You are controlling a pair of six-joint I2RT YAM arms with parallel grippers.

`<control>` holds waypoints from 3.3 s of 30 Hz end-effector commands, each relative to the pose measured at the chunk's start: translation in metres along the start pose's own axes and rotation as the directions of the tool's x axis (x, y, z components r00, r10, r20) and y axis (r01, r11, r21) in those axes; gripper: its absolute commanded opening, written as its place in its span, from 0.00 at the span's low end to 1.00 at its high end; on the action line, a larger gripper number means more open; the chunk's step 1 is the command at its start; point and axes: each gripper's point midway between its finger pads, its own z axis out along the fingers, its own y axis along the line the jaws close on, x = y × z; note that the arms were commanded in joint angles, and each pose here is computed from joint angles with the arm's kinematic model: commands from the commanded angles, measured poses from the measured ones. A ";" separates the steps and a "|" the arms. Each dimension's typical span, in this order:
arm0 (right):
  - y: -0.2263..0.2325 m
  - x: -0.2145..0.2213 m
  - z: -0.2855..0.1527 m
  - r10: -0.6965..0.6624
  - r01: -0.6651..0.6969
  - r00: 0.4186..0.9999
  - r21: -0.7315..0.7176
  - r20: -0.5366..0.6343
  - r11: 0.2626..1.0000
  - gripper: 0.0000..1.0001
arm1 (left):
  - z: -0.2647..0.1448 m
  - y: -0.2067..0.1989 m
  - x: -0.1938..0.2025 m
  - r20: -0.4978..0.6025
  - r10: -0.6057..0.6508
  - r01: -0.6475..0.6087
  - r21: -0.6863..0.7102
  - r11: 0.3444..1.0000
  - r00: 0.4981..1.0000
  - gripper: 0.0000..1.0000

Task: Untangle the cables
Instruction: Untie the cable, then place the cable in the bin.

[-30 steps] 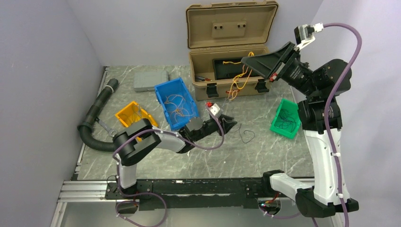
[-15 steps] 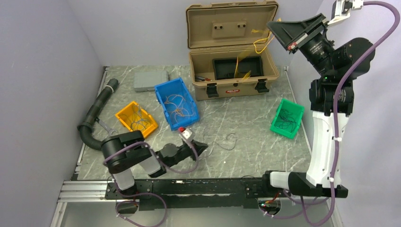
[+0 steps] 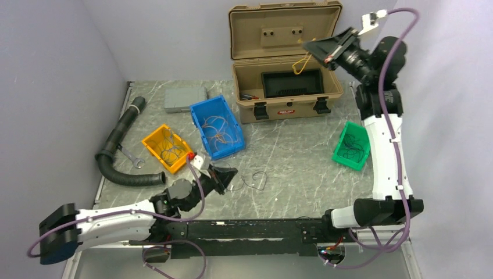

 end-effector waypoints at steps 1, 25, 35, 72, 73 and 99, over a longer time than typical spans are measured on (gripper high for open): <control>-0.004 0.047 0.011 -0.052 0.050 0.991 -0.020 -0.122 0.999 0.00 | -0.020 0.047 -0.010 -0.218 0.106 -0.176 -0.330 0.927 0.970 0.00; -0.043 0.217 0.094 -0.095 0.065 0.859 -0.077 -0.503 0.995 0.00 | -0.088 0.045 -0.075 -0.429 0.070 -0.290 -0.473 0.832 0.900 0.00; -0.067 0.263 0.114 -0.125 0.114 0.797 -0.056 -0.591 0.992 0.00 | -0.087 0.038 -0.083 -0.468 0.095 -0.329 -0.448 0.832 0.879 0.00; 0.043 0.212 0.123 -0.340 0.251 0.828 -0.247 -0.447 0.936 0.00 | -0.083 0.031 -0.093 -0.492 0.113 -0.354 -0.430 0.830 0.863 0.00; 0.044 0.213 0.122 -0.337 0.245 0.827 -0.251 -0.450 0.936 0.00 | -0.083 0.031 -0.094 -0.493 0.114 -0.355 -0.431 0.830 0.863 0.00; -0.088 0.334 0.117 -0.158 0.174 0.694 -0.050 -0.703 0.983 0.00 | -0.079 0.029 -0.091 -0.500 0.105 -0.351 -0.429 0.832 0.860 0.00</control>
